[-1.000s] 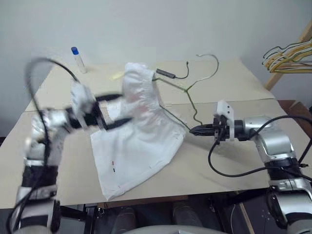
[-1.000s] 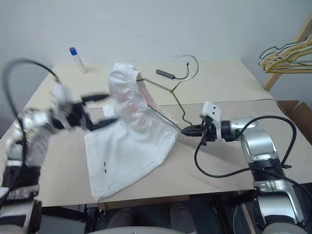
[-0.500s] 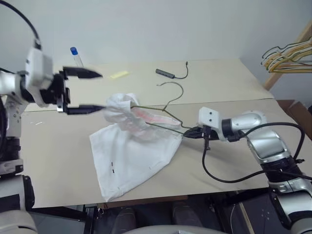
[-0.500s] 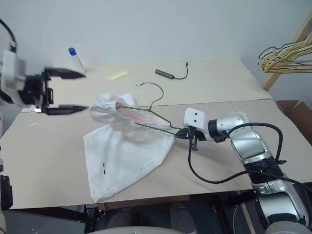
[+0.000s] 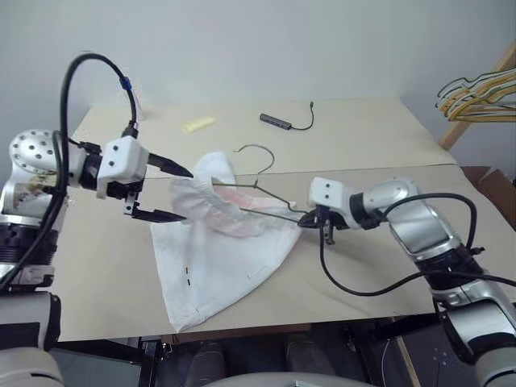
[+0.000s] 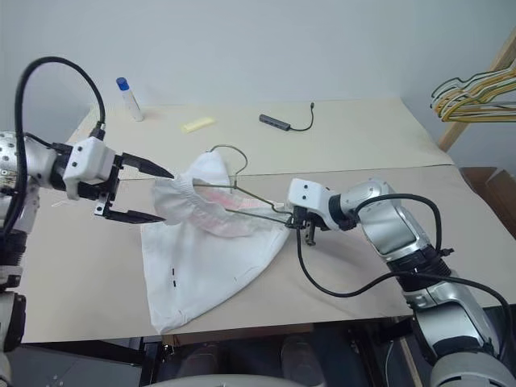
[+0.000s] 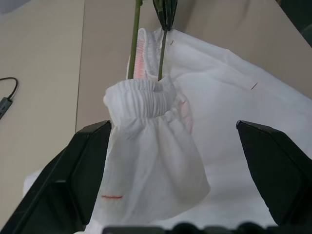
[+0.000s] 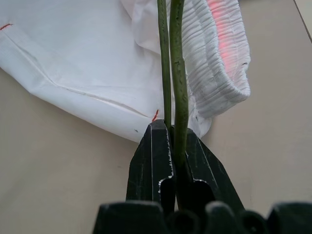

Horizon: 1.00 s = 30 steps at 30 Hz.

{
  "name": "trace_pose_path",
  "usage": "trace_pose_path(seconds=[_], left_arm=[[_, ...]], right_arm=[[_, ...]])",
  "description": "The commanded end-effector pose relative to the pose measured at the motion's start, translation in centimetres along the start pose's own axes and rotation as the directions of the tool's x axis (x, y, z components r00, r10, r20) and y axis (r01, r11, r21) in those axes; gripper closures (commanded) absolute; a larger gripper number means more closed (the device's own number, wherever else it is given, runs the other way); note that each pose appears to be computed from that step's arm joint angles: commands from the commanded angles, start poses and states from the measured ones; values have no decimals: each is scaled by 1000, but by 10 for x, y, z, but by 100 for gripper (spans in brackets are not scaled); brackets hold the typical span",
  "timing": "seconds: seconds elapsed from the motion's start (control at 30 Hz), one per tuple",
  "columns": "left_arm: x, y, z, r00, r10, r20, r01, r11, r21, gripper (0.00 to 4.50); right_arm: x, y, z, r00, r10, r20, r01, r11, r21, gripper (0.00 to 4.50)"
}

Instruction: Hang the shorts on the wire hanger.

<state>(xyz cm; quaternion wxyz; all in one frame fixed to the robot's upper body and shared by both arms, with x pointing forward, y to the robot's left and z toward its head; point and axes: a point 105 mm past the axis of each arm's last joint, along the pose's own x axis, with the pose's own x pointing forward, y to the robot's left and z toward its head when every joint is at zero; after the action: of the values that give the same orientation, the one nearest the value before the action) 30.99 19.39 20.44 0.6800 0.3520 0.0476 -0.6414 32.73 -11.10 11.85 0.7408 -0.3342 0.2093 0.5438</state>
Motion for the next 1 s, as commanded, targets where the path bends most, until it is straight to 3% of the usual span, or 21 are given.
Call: trace_pose_path(seconds=[0.03,0.13,0.33,0.67,0.77,0.97,1.0], left_arm=[[0,10,4,999,33,0,-33,999,-1,3],[3,12,2,1000,30,1,-30,999,-23,21],[6,17,0,1000,28,-2,-28,998,-50,191],[13,18,-10,1000,5,-31,-7,997,-75,191],[16,16,-13,999,-13,-41,10,996,-85,245],[20,18,-18,997,-9,-75,2,996,-85,437],[20,19,-19,997,-6,-78,0,996,-84,447]], right_arm=[[-3,-3,14,1000,-23,14,23,998,-53,450],[-3,-2,15,1000,-21,7,21,998,-65,450],[-3,1,18,1000,-15,7,16,996,-89,450],[-4,3,20,1000,-22,9,23,995,-98,450],[-5,3,20,1000,-27,9,28,995,-100,450],[-5,3,23,999,-33,21,36,993,-117,450],[-5,3,24,999,-32,29,35,992,-120,450]])
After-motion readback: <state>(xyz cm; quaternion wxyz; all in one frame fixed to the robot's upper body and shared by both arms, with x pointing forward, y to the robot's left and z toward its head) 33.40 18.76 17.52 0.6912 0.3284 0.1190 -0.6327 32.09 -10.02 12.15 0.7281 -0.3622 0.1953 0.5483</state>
